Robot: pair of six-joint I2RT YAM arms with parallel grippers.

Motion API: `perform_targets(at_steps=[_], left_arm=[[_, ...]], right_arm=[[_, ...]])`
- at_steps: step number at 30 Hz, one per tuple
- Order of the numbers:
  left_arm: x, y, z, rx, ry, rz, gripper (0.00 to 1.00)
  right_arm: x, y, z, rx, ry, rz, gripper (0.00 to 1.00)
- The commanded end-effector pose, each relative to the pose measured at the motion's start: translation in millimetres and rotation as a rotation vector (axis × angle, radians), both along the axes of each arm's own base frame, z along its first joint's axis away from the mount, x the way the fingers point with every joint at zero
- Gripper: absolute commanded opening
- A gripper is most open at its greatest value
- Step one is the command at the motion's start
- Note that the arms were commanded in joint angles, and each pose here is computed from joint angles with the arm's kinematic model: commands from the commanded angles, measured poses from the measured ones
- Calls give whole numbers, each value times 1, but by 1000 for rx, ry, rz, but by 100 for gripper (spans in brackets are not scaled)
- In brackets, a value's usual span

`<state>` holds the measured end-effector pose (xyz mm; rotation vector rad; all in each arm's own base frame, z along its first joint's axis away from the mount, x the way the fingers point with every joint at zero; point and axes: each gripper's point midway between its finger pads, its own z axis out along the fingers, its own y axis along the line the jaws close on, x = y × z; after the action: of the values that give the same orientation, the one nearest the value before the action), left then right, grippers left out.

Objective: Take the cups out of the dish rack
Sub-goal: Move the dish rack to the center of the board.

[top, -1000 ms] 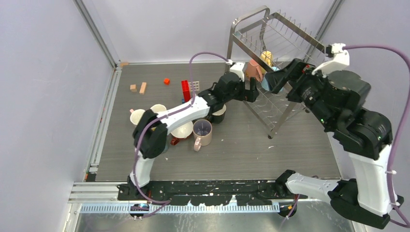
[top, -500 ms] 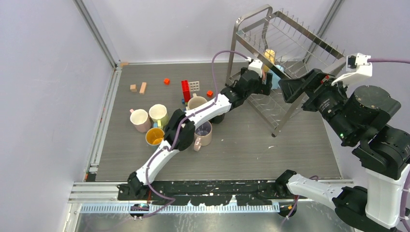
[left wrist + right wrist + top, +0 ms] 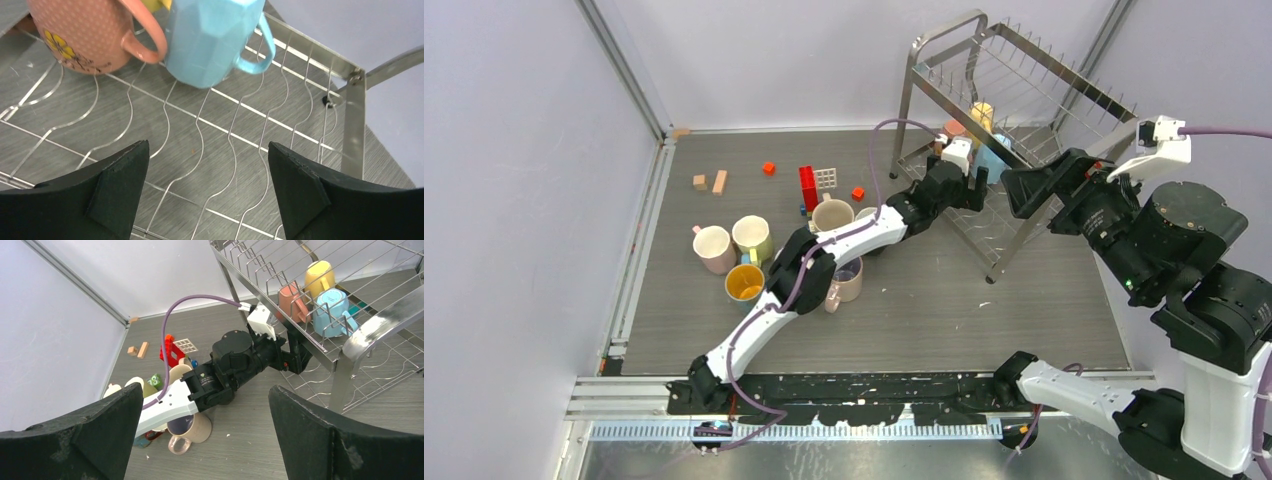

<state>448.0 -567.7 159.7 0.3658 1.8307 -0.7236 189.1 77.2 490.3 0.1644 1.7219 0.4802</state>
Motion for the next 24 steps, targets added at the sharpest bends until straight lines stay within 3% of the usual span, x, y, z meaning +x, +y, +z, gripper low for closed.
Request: perform_targets(at_steps=[1,6,10,17,24], left_arm=[[-17,-9,5,-9,16,-18,87],[-43,-14,-16,48,100,-73,75],[-63,-15,-20,87,112,-108,72],[-91,-9,-40,194,212,-164,60],[-111,4,-56,324,281,-210,57]], right_arm=[[4,1,1,-5,-4,-9,100],[6,3,-3,-9,18,-12,100],[6,3,-7,-6,28,-15,100],[6,3,-13,-8,46,-23,100],[8,4,-20,-10,65,-25,100]])
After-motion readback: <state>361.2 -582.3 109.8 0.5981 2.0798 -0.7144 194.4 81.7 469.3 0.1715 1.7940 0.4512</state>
